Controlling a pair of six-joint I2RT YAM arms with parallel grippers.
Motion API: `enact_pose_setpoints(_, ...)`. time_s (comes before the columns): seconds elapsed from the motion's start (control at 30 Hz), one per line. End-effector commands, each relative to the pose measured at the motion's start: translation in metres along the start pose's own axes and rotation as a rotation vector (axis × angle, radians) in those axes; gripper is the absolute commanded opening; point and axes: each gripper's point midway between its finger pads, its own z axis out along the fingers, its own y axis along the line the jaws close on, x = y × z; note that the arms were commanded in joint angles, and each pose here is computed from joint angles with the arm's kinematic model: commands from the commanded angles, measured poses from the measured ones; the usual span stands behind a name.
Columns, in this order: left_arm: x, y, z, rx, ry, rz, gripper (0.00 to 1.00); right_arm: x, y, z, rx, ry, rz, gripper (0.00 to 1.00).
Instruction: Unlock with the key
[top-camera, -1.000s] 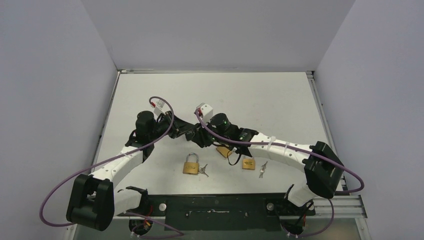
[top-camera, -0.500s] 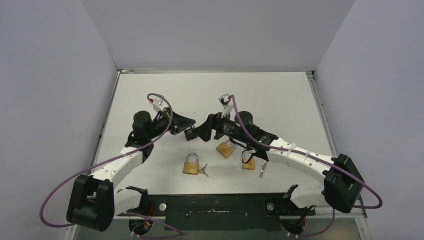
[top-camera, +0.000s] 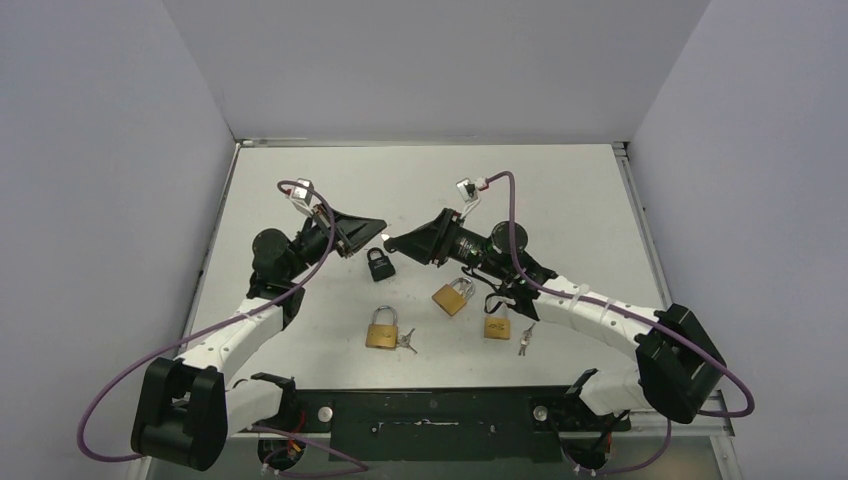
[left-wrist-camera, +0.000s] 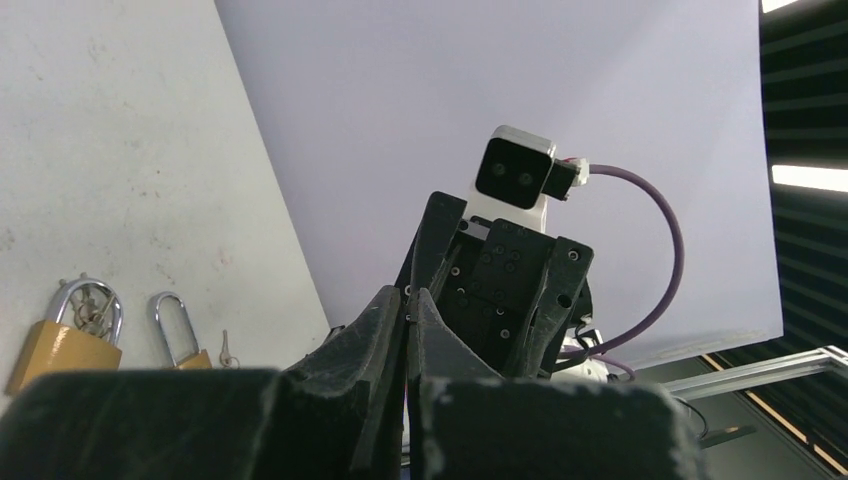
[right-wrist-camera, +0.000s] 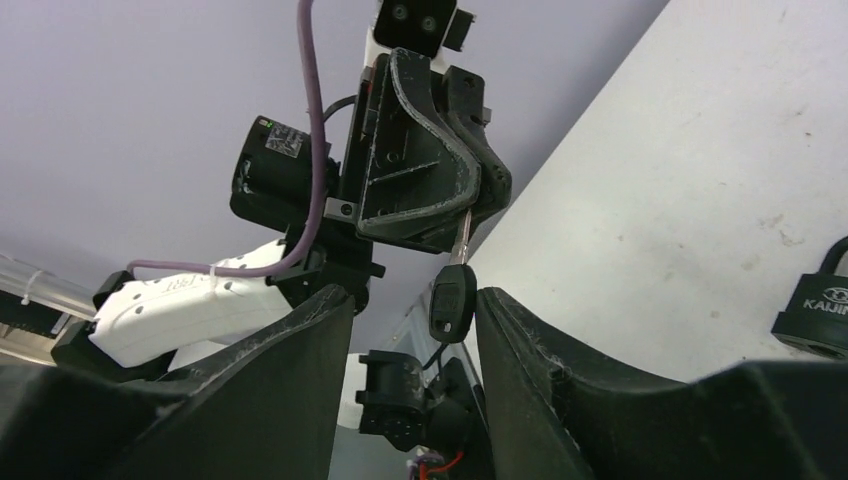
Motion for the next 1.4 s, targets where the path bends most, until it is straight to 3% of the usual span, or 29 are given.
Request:
enact_pose_setpoints(0.0, -0.007, -0.028, -0.004, 0.099, -0.053, 0.035, 0.00, -0.008, 0.031, 0.002, -0.137, -0.016, 0.020, 0.47)
enact_pose_setpoints(0.27, -0.010, -0.030, -0.007, 0.104, -0.080, 0.033, 0.00, -0.002, 0.022, 0.011, -0.104, 0.031, 0.048, 0.36)
enact_pose_setpoints(0.43, -0.009, -0.030, -0.007, 0.108, -0.085, 0.026, 0.00, -0.009, 0.021, 0.012, -0.111, 0.002, 0.061, 0.18)
enact_pose_setpoints(0.53, -0.008, -0.027, -0.008, 0.100, -0.082, 0.021, 0.00, -0.015, 0.020, 0.011, -0.116, -0.021, 0.055, 0.00)
enact_pose_setpoints(0.6, -0.007, -0.022, -0.008, 0.078, -0.080, 0.019, 0.00, -0.017, 0.015, 0.010, -0.100, -0.028, 0.042, 0.00)
enact_pose_setpoints(0.63, -0.007, -0.020, -0.009, 0.066, -0.082, 0.025, 0.10, -0.017, 0.012, 0.010, -0.086, -0.027, 0.033, 0.00)
enact_pose_setpoints(0.73, -0.013, 0.001, -0.010, -0.045, -0.117, 0.065, 0.70, -0.018, -0.004, 0.006, -0.008, -0.022, 0.001, 0.00)
enact_pose_setpoints(0.77, -0.016, 0.014, -0.011, -0.120, -0.135, 0.077, 0.86, -0.018, -0.012, 0.003, 0.031, -0.022, -0.009, 0.00)
enact_pose_setpoints(0.8, -0.021, 0.024, -0.014, -0.191, -0.158, 0.118, 0.96, -0.019, -0.020, -0.001, 0.074, -0.026, -0.027, 0.00)
enact_pose_setpoints(0.93, -0.047, 0.089, -0.046, -0.625, -0.240, 0.280, 0.97, -0.017, -0.064, -0.024, 0.326, -0.006, -0.113, 0.00)
enact_pose_setpoints(1.07, -0.046, 0.146, -0.071, -0.957, -0.134, 0.329, 0.97, -0.011, -0.104, -0.059, 0.567, 0.022, -0.154, 0.00)
enact_pose_setpoints(1.2, -0.028, 0.179, -0.063, -1.058, -0.022, 0.336, 0.97, 0.003, -0.127, -0.084, 0.689, 0.069, -0.167, 0.00)
enact_pose_setpoints(1.37, -0.015, 0.214, -0.052, -1.200, 0.025, 0.360, 0.97, 0.012, -0.142, -0.096, 0.746, 0.130, -0.202, 0.00)
